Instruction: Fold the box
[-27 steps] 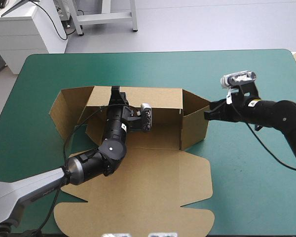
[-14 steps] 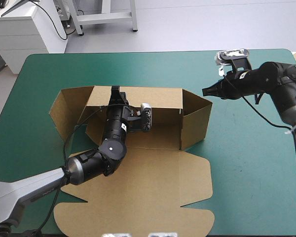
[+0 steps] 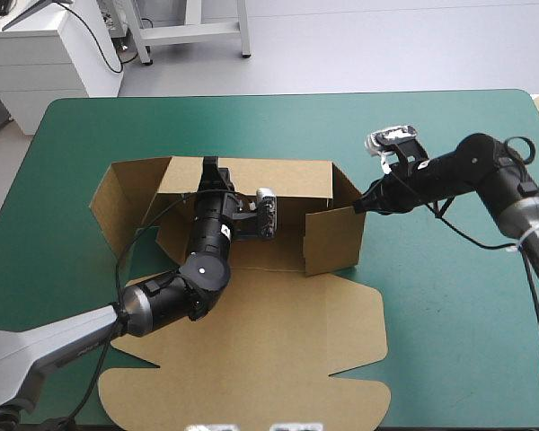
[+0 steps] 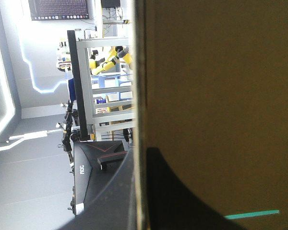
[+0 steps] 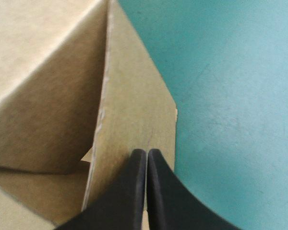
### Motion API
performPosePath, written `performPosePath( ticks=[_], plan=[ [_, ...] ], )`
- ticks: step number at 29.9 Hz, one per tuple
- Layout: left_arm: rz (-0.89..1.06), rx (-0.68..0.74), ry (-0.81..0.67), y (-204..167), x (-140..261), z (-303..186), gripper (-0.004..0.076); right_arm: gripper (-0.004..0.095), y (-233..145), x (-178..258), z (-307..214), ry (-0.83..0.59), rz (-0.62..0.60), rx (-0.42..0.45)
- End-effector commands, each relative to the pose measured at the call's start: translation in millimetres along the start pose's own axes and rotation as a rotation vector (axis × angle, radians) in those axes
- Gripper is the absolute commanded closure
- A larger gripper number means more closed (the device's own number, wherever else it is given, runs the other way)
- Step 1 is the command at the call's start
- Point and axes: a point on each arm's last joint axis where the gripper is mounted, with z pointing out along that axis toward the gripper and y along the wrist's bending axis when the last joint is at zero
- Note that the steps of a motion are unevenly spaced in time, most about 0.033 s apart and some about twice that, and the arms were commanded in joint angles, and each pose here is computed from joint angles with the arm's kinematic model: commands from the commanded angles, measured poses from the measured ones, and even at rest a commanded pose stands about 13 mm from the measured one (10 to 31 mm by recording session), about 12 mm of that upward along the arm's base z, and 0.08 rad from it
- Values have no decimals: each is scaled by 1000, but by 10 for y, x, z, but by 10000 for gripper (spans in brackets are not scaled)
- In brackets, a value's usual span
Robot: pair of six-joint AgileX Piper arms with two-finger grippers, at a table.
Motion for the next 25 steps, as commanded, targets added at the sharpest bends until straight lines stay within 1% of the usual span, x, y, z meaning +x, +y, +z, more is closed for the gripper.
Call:
performPosePath(
  ticks=[1,4,7,9,11,13,14,17,22,24,25],
  plan=[
    [14,-130,-5,273,24,-76,731,910,125,36,-173,-180,-80,6],
    [14,-129,-6,272,22,-76,731,910,96,210,-81,-245,-123,40],
    [14,-129,-6,272,22,-76,731,910,80,363,10,-296,-127,47],
    [14,-128,-8,271,21,-75,731,908,80,455,72,-288,-159,34],
    [14,-127,-10,271,19,-75,731,894,97,502,98,-263,-243,18],
    [14,-127,-10,271,19,-75,731,849,112,520,103,-245,-291,5],
    [14,-127,-10,271,19,-75,731,820,116,517,100,-245,-295,2],
    [14,-127,-10,271,19,-75,731,662,132,497,82,-247,-302,-9],
    [14,-129,-7,272,22,-76,731,299,166,502,72,-229,-330,-43],
    [14,-129,-7,272,22,-76,731,202,183,508,69,-222,-350,-60],
    [14,-129,-7,272,22,-76,731,181,188,514,74,-216,-362,-69]
  ],
)
